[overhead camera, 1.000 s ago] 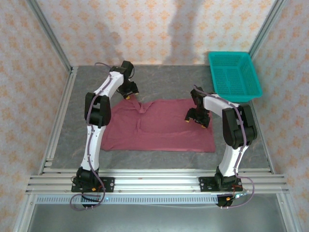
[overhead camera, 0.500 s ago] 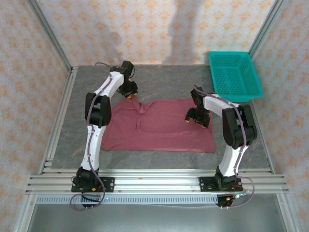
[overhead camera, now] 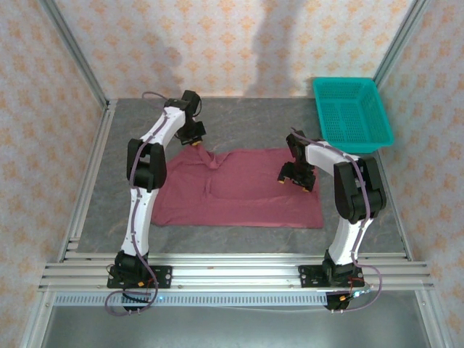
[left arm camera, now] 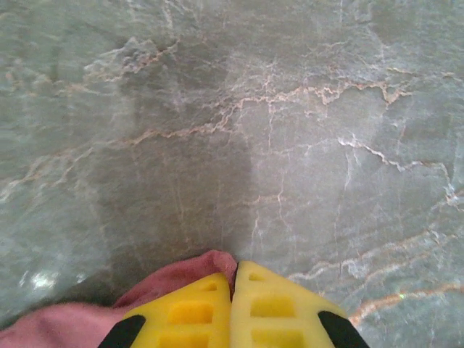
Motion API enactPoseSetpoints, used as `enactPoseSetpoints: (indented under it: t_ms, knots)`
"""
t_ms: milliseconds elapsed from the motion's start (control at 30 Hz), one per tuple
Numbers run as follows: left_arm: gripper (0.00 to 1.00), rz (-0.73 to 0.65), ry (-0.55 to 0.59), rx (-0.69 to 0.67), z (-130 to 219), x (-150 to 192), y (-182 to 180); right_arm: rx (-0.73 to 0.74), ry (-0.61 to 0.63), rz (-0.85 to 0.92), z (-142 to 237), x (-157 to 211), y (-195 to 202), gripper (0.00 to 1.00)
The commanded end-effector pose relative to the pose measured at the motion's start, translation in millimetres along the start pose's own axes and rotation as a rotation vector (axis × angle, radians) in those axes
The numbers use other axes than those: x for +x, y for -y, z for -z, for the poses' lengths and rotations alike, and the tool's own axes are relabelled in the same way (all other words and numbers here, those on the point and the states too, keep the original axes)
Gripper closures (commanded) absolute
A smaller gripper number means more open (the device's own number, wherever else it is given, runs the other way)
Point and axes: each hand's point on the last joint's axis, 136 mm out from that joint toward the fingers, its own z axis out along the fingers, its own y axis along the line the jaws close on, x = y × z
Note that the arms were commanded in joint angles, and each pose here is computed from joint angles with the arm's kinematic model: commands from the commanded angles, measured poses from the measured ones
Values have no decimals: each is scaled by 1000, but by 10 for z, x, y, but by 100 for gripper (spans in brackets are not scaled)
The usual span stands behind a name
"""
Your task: Fold and stack the t-shirts
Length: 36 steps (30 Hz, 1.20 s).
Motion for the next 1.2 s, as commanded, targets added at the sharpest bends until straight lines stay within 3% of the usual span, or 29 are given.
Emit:
enactPoseSetpoints:
  t_ms: [0, 333, 833, 1167]
  knots:
    - [100, -20, 105, 0, 639, -147, -63, -9, 46, 5, 202, -106, -1, 21]
    - [100, 41, 155, 2, 1003, -226, -449, -98, 168, 15, 618, -627, -182, 20]
    - [100, 95, 148, -61, 1066, -308, -1087, 139, 240, 87, 546, -1365, -138, 21]
    - [100, 103, 132, -53, 975, -327, -1171, 183, 265, 98, 424, -1693, -227, 22]
